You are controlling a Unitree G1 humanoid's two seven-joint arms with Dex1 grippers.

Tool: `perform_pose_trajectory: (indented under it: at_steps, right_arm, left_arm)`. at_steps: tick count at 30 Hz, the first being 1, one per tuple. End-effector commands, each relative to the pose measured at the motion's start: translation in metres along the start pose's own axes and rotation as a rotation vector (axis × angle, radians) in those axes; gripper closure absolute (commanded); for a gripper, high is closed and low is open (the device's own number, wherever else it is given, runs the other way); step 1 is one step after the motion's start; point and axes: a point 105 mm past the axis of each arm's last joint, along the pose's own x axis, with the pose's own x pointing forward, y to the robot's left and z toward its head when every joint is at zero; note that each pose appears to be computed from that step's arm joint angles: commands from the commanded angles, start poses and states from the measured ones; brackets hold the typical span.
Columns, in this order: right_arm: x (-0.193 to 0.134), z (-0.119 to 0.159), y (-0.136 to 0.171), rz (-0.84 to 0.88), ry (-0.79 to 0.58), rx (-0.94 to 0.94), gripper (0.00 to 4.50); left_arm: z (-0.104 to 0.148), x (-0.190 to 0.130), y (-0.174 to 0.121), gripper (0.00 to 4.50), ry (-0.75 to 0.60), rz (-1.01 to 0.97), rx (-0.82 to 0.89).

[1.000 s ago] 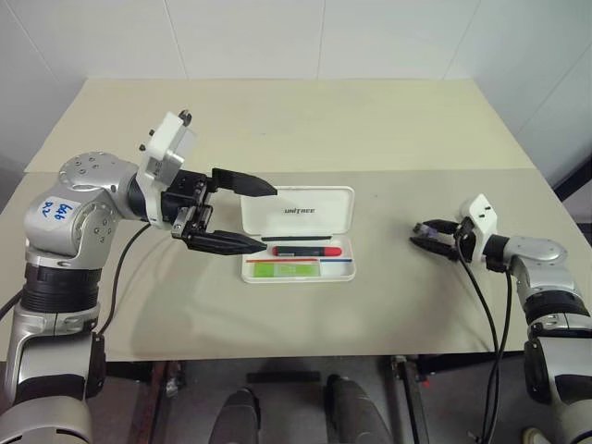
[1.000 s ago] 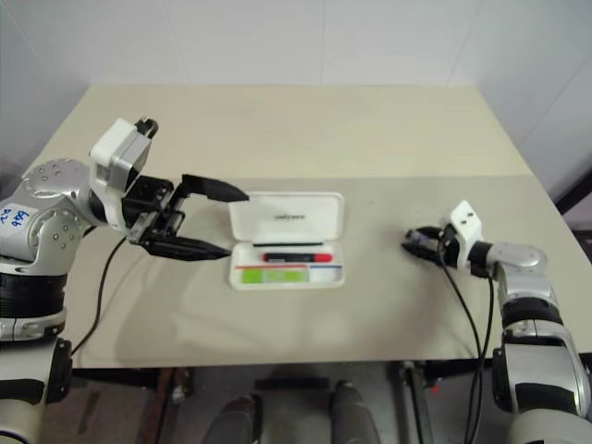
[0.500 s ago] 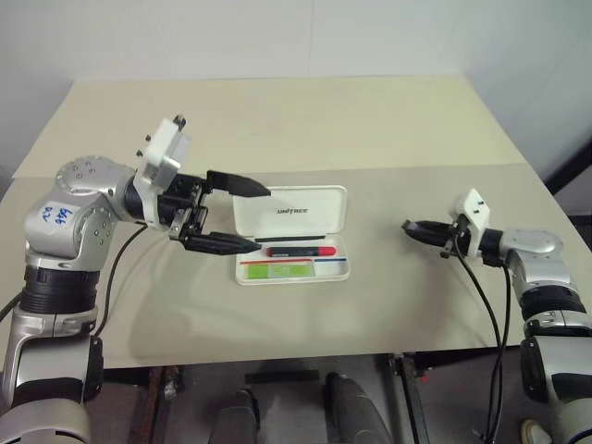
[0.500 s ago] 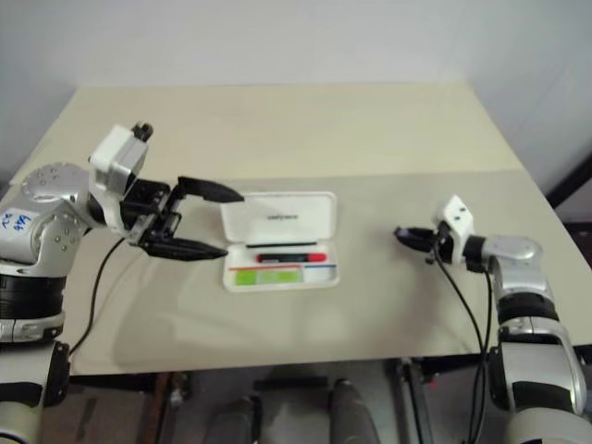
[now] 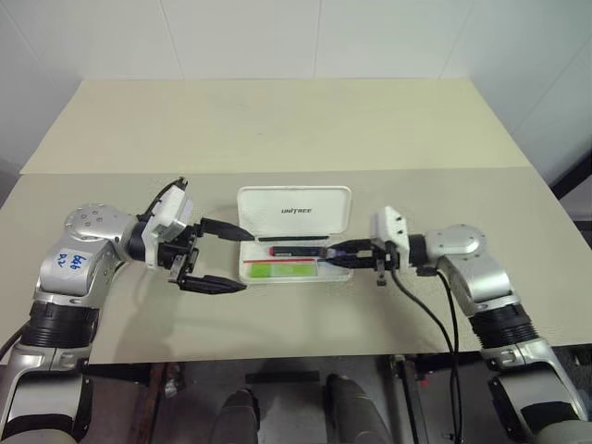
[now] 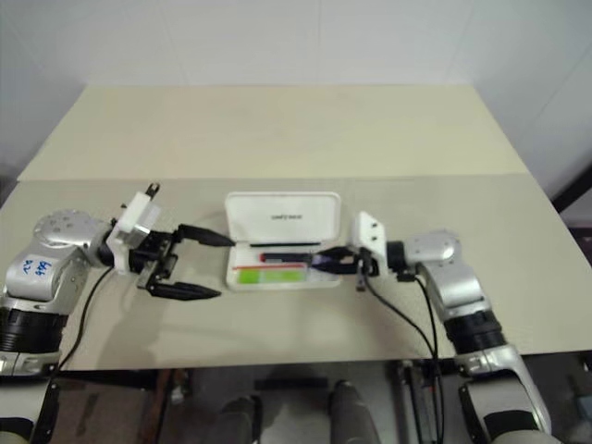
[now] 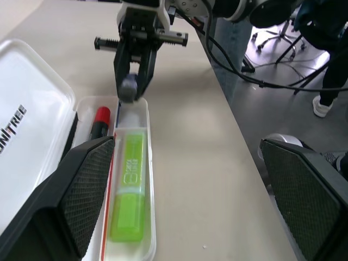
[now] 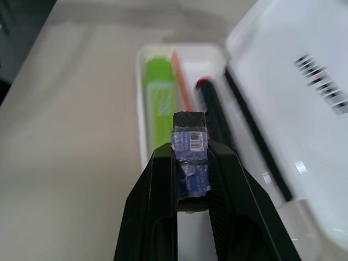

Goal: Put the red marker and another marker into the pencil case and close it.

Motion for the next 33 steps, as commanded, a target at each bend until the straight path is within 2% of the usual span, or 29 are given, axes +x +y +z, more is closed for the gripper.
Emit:
perform_pose_trajectory:
  at_steps: [1,10,23,33]
  right_arm:
    - [0.0,0.004,-0.002,0.025,0.009,-0.04,4.11]
    - [-0.003,-0.008,-0.008,0.033,0.051,-0.024,4.11]
    - [0.01,-0.003,-0.01,0.046,0.02,-0.021,4.11]
    - [0.003,-0.004,-0.011,0.041,0.033,-0.031,0.51]
  left_arm:
    - [0.004,0.001,-0.003,0.0,0.003,-0.003,0.039]
    - [0.003,0.001,-0.008,0.0,0.0,0.009,0.036]
    - [0.005,0.002,-0.006,0.0,-0.001,0.017,0.05]
    - [0.006,0.002,-0.006,0.0,0.001,0.02,0.054]
